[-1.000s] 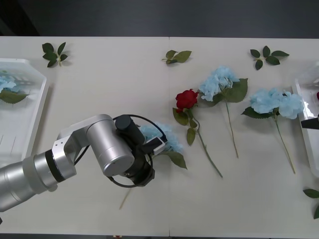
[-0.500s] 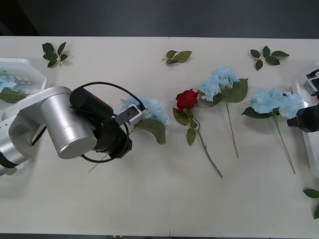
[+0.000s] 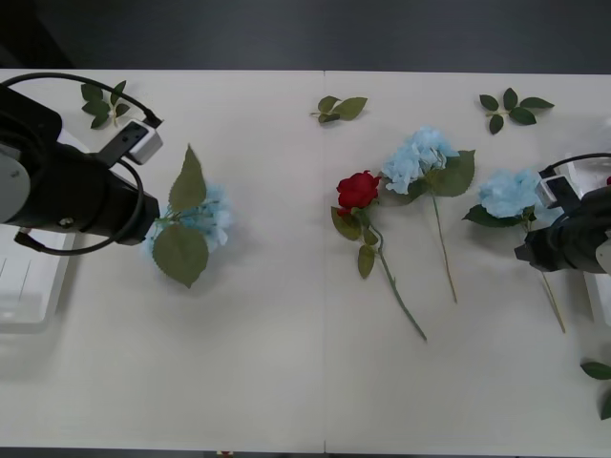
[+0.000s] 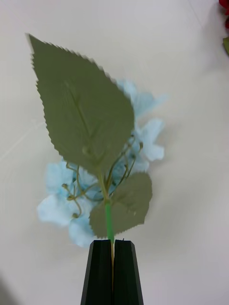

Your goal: Put the red flowers into the right box and the blue flowers into the left box

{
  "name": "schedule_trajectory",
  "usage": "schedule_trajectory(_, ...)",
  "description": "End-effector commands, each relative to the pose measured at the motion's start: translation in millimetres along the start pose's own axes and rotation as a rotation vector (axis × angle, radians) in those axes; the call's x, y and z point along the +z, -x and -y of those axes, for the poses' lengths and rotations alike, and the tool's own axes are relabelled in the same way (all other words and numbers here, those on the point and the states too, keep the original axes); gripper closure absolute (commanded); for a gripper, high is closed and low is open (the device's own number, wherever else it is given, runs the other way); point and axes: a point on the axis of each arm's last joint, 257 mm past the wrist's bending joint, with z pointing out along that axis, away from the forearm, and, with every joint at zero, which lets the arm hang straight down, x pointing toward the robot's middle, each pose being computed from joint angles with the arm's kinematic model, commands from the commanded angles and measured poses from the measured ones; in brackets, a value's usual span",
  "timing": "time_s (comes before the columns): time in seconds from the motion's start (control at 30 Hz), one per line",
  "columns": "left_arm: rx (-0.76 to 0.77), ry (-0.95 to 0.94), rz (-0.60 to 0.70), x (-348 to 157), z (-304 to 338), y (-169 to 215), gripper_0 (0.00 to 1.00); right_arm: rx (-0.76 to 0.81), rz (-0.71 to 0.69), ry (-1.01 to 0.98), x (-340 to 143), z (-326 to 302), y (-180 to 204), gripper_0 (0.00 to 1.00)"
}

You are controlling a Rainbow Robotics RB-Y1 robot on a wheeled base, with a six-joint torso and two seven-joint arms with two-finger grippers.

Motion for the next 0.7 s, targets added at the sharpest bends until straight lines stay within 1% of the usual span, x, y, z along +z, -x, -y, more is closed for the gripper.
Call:
schedule_trajectory(0.03, 0.026, -0.002, 0.033, -19, -12, -2, 1.0, 0.021, 0.044, -0.005, 1, 1, 21, 0.12)
schedule_trajectory(0.27, -0.022, 0.021, 0.075, -37, -36, -5, 1.0, 0.033, 0.058, 0.001, 10, -1, 23, 0.12)
schedule_trajectory(0.53, -0.034, 0.018, 0.07, -37, -37, -12, 0.99, 0.043, 0.062, 0.006, 21, -6, 22, 0.12)
schedule_trajectory(0.57, -0.03, 0.016, 0.068, -36, -36, -12, 0.76, 0.044, 0.063, 0.008, 22, -7, 23, 0.12)
schedule_trajectory(0.6, -0.024, 0.014, 0.064, -35, -35, -13, 0.3, 0.046, 0.062, 0.01, 24, -8, 23, 0.12)
schedule_trajectory(0.63, -0.02, 0.012, 0.063, -34, -34, -13, 0.0, 0.045, 0.063, 0.01, 25, -9, 25, 0.12)
schedule_trajectory(0.7, -0.017, 0.009, 0.06, -33, -33, -14, 0.0, 0.043, 0.064, 0.009, 28, -12, 25, 0.12)
